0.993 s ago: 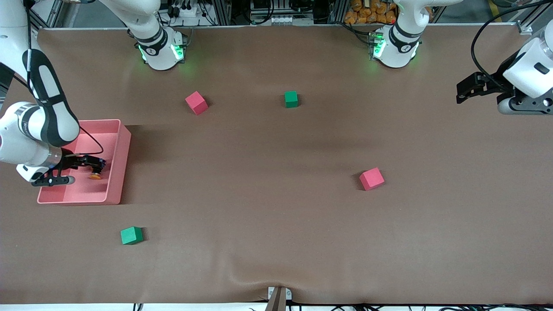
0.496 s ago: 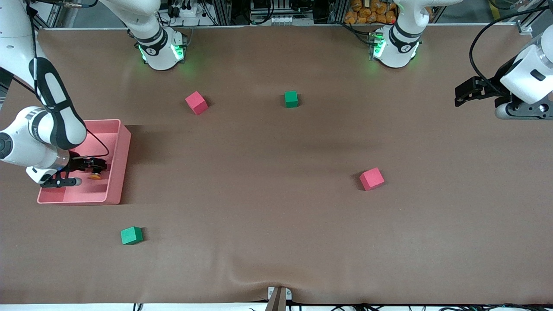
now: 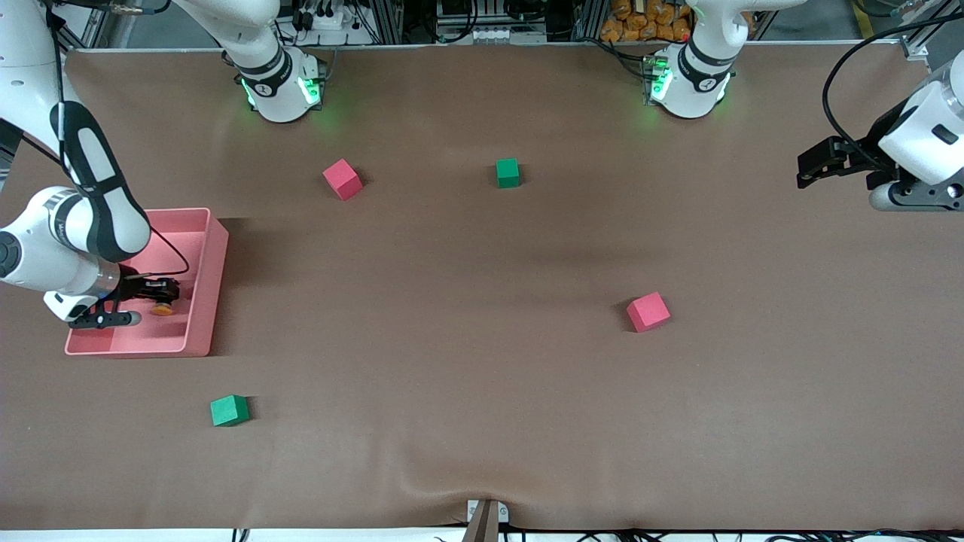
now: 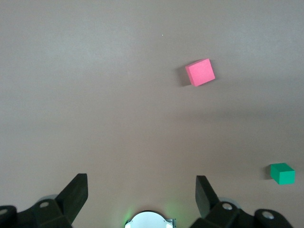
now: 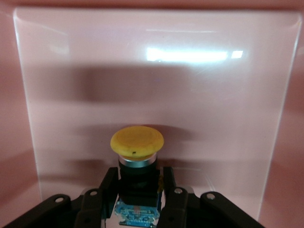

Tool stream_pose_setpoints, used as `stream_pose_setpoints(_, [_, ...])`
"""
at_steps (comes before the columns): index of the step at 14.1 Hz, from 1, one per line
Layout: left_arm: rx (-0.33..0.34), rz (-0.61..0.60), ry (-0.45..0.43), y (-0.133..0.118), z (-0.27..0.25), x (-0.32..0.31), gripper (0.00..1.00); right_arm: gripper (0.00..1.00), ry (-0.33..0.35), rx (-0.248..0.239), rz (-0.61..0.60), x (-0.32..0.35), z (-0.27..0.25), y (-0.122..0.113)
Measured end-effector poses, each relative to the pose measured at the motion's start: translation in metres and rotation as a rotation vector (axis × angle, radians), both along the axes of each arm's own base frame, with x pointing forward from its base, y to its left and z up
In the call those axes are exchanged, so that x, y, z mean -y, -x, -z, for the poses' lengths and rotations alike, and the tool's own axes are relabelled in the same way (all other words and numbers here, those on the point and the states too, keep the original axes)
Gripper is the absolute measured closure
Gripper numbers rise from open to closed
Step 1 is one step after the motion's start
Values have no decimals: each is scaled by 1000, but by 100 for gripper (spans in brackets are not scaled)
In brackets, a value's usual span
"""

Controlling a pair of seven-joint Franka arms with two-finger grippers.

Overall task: Place and upright button with both arms
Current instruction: 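Close the right gripper on the button and lift it, then carry the button to mid-table while the left gripper approaches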

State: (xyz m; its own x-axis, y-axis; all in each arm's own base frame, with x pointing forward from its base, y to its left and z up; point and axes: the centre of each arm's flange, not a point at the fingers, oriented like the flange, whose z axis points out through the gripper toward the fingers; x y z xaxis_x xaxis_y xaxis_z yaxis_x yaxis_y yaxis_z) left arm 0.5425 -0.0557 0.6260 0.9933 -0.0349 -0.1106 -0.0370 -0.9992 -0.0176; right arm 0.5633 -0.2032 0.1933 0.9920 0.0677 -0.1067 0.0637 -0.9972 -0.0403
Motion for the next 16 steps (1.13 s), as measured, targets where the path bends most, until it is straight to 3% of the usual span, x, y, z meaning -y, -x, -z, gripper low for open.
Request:
stream_pose_setpoints(2, [0,-2,0,0,0,-1,0,57,-2,-4,-8,2,-7,-5])
stream_pose_setpoints(4, [0,-2,0,0,0,-1,0,57,-17,-48,-19,6,-29,-17])
stream_pose_setpoints(6, [1,-1,0,0,0,0,0,57,-33,-89,-30,7,-70,-37])
stream_pose_setpoints(9, [4,1,0,0,-1,4,0,57,-42,-105,-64,-11,-130,-65])
stream_pose_setpoints(14, [-1,10,0,-3,5,10,0,57,-22,-128,7,-137,-193,-104])
stream_pose_setpoints(16, [-9,13,1,-8,13,11,0,57,-70,-129,85,-216,-198,-110])
